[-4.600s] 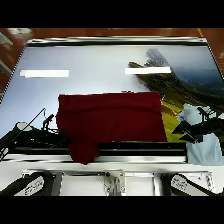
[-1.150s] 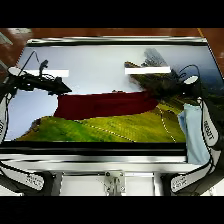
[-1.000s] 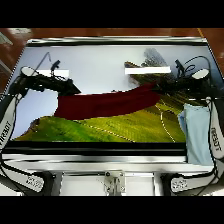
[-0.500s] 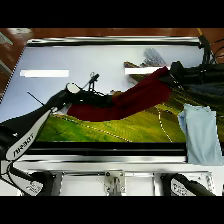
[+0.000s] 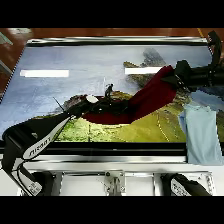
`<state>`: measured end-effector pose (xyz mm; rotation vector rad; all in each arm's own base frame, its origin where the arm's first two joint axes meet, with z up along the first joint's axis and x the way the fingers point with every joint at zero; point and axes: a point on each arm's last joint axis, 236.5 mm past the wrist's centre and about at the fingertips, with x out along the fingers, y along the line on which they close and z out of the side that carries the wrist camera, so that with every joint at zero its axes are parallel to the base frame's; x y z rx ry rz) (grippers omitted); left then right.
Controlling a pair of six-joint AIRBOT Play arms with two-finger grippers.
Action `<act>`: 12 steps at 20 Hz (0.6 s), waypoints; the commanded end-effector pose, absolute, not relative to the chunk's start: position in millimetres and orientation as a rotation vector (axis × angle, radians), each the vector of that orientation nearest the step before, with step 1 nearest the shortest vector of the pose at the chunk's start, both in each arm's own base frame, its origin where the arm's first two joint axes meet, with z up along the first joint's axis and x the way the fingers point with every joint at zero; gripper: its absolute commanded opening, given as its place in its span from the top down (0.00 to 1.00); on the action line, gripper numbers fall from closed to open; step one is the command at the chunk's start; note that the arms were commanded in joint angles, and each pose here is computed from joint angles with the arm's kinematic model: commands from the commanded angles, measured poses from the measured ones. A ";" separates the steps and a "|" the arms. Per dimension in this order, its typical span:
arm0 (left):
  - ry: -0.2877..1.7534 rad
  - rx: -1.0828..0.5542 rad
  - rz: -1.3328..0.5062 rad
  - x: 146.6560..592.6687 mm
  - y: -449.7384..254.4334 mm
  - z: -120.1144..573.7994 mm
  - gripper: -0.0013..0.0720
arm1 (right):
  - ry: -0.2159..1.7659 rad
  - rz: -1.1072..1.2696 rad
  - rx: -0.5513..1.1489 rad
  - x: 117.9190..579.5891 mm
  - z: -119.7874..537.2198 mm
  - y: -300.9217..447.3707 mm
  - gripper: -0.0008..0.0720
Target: Fold the shirts.
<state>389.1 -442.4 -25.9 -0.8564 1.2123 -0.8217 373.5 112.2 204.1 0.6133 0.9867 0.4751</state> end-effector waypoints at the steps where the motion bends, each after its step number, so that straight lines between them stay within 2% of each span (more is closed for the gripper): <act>1: 1.071 -0.875 -0.859 432.9 -391.4 26.0 0.93 | 0.995 0.384 0.537 383.7 186.4 110.2 0.90; 3: 0.906 -0.859 -0.809 472.3 -327.5 80.0 0.93 | 0.999 0.392 0.470 396.0 170.2 138.5 0.90; 6: 0.623 -0.891 -0.681 513.6 -205.3 176.6 0.93 | 0.931 0.501 0.442 423.3 152.8 219.2 0.90; 9: 0.421 -0.878 -0.578 509.6 -102.7 247.7 0.93 | 0.856 0.609 0.481 436.7 127.9 318.5 0.90; 12: 0.386 -0.847 -0.585 478.8 -52.3 276.1 0.93 | 0.896 0.641 0.618 429.1 75.1 403.0 0.90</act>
